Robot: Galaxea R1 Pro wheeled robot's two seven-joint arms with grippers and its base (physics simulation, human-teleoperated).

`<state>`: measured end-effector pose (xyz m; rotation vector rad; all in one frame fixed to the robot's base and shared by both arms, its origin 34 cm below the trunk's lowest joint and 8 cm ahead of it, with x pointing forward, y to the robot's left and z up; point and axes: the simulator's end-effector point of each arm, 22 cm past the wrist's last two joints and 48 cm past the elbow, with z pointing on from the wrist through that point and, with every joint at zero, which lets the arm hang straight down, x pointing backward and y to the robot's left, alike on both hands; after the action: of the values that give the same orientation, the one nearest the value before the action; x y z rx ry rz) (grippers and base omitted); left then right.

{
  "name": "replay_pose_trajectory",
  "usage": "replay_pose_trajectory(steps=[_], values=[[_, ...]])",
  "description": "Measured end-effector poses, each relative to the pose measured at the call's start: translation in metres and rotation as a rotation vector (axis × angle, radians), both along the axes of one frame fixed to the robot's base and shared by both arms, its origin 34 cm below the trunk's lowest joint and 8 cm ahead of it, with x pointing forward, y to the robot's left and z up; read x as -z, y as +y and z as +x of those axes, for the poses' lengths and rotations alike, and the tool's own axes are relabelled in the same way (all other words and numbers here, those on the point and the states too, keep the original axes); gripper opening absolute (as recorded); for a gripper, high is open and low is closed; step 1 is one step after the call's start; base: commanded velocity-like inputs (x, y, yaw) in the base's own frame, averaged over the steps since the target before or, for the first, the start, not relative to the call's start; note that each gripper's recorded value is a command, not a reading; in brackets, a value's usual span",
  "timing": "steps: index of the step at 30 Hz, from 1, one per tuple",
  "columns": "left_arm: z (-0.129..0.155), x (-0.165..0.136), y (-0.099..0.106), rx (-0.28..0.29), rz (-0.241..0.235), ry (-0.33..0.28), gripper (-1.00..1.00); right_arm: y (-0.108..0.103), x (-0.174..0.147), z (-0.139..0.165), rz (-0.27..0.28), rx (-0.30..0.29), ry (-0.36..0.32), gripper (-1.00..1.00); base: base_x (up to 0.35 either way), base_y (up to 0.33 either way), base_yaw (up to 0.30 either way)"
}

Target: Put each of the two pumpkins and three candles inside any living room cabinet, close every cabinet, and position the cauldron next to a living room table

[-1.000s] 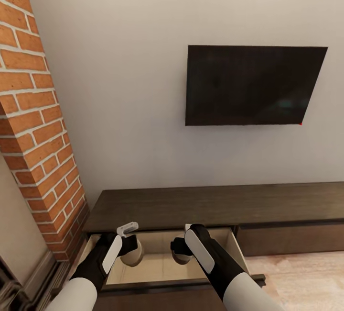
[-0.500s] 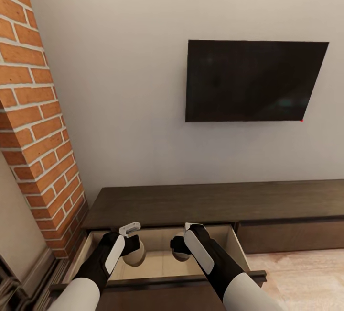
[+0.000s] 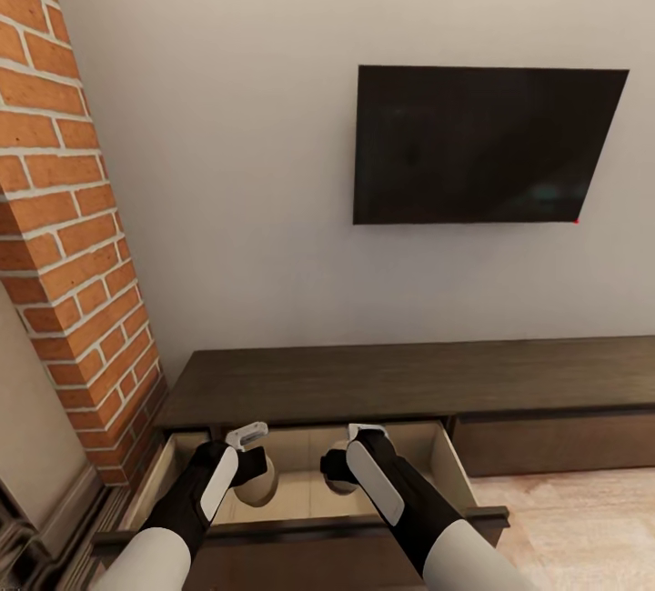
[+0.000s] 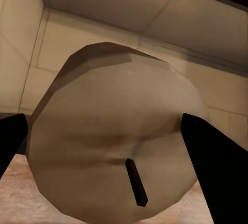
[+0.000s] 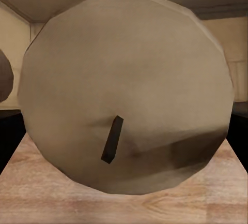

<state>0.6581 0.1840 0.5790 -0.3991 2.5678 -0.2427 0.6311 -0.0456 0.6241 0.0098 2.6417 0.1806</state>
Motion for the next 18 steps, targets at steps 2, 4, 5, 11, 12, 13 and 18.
replay_pose_trajectory(steps=[2, 4, 5, 11, 12, 13, 18], values=[[-0.001, 0.004, 0.000, 0.000, 0.000, 0.000, -1.00, 0.000, 0.004, 0.000, 0.000, 0.000, -0.001, -1.00, 0.000, 0.000, 0.000], [-0.001, 0.008, 0.000, 0.000, 0.000, 0.000, -1.00, 0.000, 0.008, -0.001, 0.000, 0.000, -0.001, -1.00, 0.000, 0.000, 0.000], [-0.001, 0.010, 0.000, 0.000, 0.000, 0.000, -1.00, 0.000, 0.010, -0.001, 0.000, 0.000, -0.001, -1.00, 0.000, 0.000, 0.000], [-0.002, 0.014, 0.000, 0.000, 0.000, 0.000, -1.00, 0.000, 0.014, -0.002, 0.001, 0.000, -0.002, -1.00, 0.000, 0.000, 0.000], [-0.002, 0.014, 0.000, 0.000, -0.001, 0.000, -1.00, 0.000, 0.014, -0.002, 0.001, 0.000, -0.002, -1.00, 0.000, 0.000, 0.000], [-0.002, 0.014, 0.000, 0.000, -0.001, 0.000, -1.00, 0.000, 0.014, -0.002, 0.001, 0.000, -0.002, -1.00, 0.000, 0.000, 0.000], [-0.003, 0.014, 0.000, 0.001, -0.002, 0.003, -1.00, 0.001, 0.014, -0.002, 0.004, 0.000, -0.002, -1.00, 0.095, 0.000, 0.000]])
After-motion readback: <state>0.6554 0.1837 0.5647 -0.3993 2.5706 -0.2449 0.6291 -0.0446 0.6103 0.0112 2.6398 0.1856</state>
